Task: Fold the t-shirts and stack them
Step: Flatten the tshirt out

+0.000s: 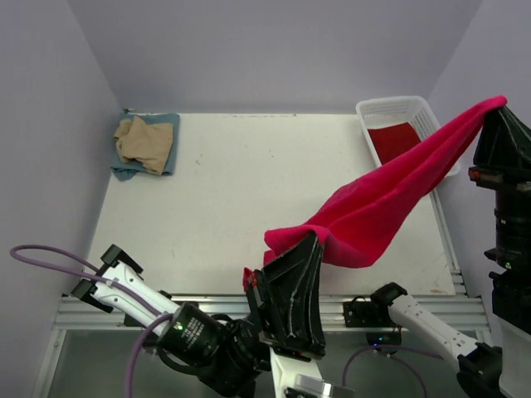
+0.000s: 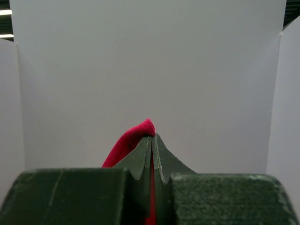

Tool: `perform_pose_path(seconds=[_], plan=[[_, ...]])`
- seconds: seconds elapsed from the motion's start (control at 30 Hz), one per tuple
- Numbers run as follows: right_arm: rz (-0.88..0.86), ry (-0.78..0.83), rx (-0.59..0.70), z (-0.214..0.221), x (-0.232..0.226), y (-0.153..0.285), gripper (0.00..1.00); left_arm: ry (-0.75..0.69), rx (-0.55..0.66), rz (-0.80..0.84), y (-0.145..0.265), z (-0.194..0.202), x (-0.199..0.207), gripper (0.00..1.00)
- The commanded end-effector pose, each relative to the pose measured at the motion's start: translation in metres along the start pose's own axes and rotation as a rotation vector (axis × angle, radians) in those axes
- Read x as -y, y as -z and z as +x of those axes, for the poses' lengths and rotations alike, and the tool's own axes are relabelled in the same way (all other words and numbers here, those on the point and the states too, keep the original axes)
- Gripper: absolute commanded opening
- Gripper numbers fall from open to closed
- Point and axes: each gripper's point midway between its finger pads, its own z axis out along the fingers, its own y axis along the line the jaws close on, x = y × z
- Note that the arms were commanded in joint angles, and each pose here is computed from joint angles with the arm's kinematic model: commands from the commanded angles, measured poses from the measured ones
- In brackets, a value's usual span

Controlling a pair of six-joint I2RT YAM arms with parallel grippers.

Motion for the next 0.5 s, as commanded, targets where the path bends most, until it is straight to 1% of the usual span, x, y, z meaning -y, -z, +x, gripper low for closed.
perform_pose_path(seconds=[0.0, 0.03, 0.07, 0.1, 0.13, 0.17, 0.2, 0.23, 0.27, 0.33, 0.37, 0.47], plan=[[0.004, 0.045, -0.137, 0.064, -0.015, -0.036, 0.00, 0.282, -0.208, -0.347, 0.030, 0.081, -0.136, 0.00], [0.026, 0.062, -0.175, 0.079, -0.014, -0.043, 0.00, 0.256, -0.218, -0.347, 0.025, 0.092, -0.141, 0.00], [0.035, 0.077, -0.204, 0.091, -0.015, -0.049, 0.00, 0.302, -0.226, -0.352, 0.020, 0.099, -0.140, 0.00], [0.036, 0.115, -0.269, 0.121, -0.020, -0.061, 0.00, 0.323, -0.254, -0.361, 0.017, 0.112, -0.146, 0.00], [0.046, 0.132, -0.299, 0.135, -0.021, -0.066, 0.00, 0.255, -0.271, -0.366, 0.007, 0.124, -0.147, 0.00], [0.061, 0.156, -0.328, 0.148, -0.020, -0.070, 0.00, 0.322, -0.267, -0.380, 0.002, 0.132, -0.147, 0.00], [0.063, 0.182, -0.377, 0.174, -0.024, -0.080, 0.00, 0.346, -0.274, -0.395, 0.000, 0.142, -0.161, 0.00], [0.067, 0.198, -0.398, 0.183, -0.025, -0.083, 0.00, 0.280, -0.287, -0.375, -0.008, 0.151, -0.161, 0.00], [0.065, 0.199, -0.416, 0.190, -0.027, -0.086, 0.00, 0.316, -0.286, -0.383, -0.011, 0.155, -0.164, 0.00], [0.063, 0.178, -0.415, 0.190, -0.029, -0.087, 0.00, 0.289, -0.309, -0.396, -0.009, 0.161, -0.167, 0.00], [0.055, 0.152, -0.400, 0.185, -0.031, -0.086, 0.00, 0.248, -0.326, -0.390, -0.008, 0.163, -0.164, 0.00], [0.024, 0.111, -0.335, 0.156, -0.032, -0.079, 0.00, 0.195, -0.357, -0.376, -0.004, 0.166, -0.150, 0.00]])
